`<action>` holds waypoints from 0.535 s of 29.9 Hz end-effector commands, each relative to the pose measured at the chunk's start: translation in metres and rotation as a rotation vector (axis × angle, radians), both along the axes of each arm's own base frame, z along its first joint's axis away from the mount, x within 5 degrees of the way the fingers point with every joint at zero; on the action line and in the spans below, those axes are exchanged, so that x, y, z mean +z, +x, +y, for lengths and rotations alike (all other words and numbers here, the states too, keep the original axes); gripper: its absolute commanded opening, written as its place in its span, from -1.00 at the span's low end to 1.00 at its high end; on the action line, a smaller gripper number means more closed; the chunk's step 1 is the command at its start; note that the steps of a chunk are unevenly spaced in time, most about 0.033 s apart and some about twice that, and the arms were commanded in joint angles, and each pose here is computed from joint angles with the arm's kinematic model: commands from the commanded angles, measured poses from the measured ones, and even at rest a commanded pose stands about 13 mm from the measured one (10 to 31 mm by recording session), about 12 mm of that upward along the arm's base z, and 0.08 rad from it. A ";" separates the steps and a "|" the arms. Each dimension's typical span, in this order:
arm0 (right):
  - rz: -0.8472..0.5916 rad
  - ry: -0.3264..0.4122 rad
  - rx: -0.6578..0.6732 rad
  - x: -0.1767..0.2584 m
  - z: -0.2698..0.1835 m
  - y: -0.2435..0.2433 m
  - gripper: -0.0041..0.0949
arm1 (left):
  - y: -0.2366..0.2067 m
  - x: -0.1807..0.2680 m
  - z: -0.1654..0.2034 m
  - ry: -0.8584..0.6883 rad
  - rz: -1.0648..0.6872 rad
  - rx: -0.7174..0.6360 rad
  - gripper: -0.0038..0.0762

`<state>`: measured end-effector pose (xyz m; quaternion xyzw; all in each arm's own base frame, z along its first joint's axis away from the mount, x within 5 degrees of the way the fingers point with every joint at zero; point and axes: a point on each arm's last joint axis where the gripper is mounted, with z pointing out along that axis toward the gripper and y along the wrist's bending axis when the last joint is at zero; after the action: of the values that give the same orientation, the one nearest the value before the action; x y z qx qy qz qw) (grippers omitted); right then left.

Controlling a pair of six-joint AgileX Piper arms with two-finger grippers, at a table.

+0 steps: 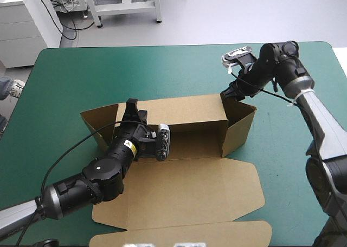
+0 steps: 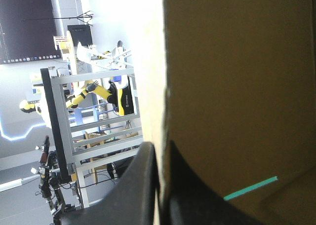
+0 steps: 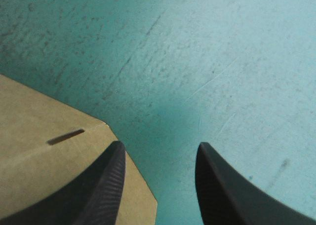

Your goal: Fold the box

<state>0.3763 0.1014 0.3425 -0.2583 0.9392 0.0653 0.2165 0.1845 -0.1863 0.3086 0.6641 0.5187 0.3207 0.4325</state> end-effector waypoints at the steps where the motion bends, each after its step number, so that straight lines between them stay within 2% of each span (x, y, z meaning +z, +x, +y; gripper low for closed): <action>1: -0.102 0.030 0.027 0.035 -0.007 -0.030 -0.08 | -0.002 0.007 -0.008 -0.040 -0.008 -0.059 -0.92; 5: -0.079 0.023 0.052 0.031 -0.011 -0.052 -0.08 | -0.002 0.007 -0.009 -0.049 -0.006 -0.064 -0.92; 9: -0.071 0.048 0.089 0.023 -0.013 -0.075 -0.08 | -0.002 0.007 -0.009 -0.049 -0.006 -0.064 -0.92; 16: -0.151 0.095 0.144 0.016 -0.017 -0.115 -0.08 | -0.002 0.007 -0.009 -0.049 -0.006 -0.064 -0.92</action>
<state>0.2777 0.0867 0.3395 -0.3103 0.9167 0.0994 0.2313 0.1855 -0.1880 0.3076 0.6674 0.5129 0.3244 0.4317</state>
